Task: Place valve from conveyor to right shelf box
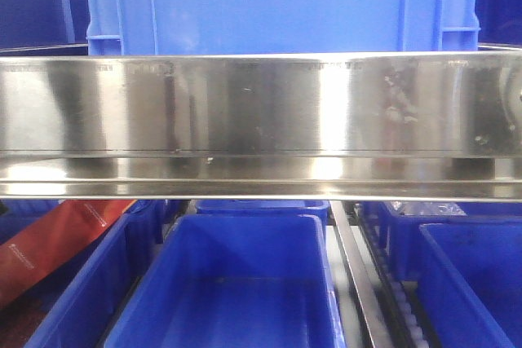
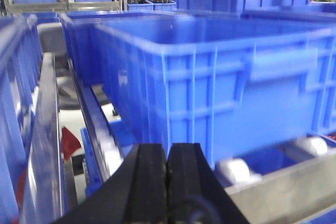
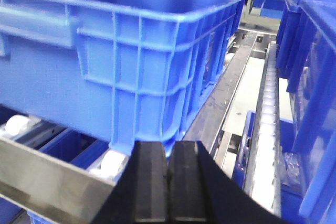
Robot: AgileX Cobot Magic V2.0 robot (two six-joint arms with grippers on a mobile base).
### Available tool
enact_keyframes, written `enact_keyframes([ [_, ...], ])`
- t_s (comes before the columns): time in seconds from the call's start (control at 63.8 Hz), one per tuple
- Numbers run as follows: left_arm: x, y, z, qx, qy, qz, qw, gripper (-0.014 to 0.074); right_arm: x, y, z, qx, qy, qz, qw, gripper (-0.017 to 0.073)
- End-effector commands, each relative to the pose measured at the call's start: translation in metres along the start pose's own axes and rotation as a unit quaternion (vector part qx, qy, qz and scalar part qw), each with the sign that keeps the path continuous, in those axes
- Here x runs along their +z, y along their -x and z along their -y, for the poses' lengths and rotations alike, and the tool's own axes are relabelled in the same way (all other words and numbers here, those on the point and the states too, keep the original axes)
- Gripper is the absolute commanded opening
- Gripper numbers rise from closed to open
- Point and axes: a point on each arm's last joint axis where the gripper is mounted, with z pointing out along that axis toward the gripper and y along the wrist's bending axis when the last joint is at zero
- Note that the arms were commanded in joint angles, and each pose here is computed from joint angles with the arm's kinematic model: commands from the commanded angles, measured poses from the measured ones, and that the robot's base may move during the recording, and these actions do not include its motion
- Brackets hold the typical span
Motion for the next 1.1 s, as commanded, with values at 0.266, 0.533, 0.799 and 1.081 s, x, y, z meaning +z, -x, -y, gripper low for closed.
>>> enact_keyframes([
  [0.266, -0.002, -0.009, 0.001, -0.010, -0.004, 0.018, 1.000, -0.0111, -0.002, -0.001, 0.001, -0.005, -0.004, 0.026, 1.000, -0.0162],
  [0.533, -0.002, -0.008, 0.001, -0.010, -0.004, 0.019, 1.000, -0.0111, -0.002, -0.001, 0.001, -0.005, -0.004, 0.027, 1.000, -0.0162],
  [0.799, -0.002, -0.009, 0.001, -0.010, -0.004, 0.017, 1.000, -0.0111, -0.002, -0.001, 0.001, -0.005, -0.004, 0.027, 1.000, -0.0162],
  [1.081, -0.010, -0.033, -0.011, -0.004, 0.072, 0.038, 0.997, -0.0111, -0.002, -0.001, 0.001, -0.005, -0.004, 0.028, 1.000, -0.0162],
])
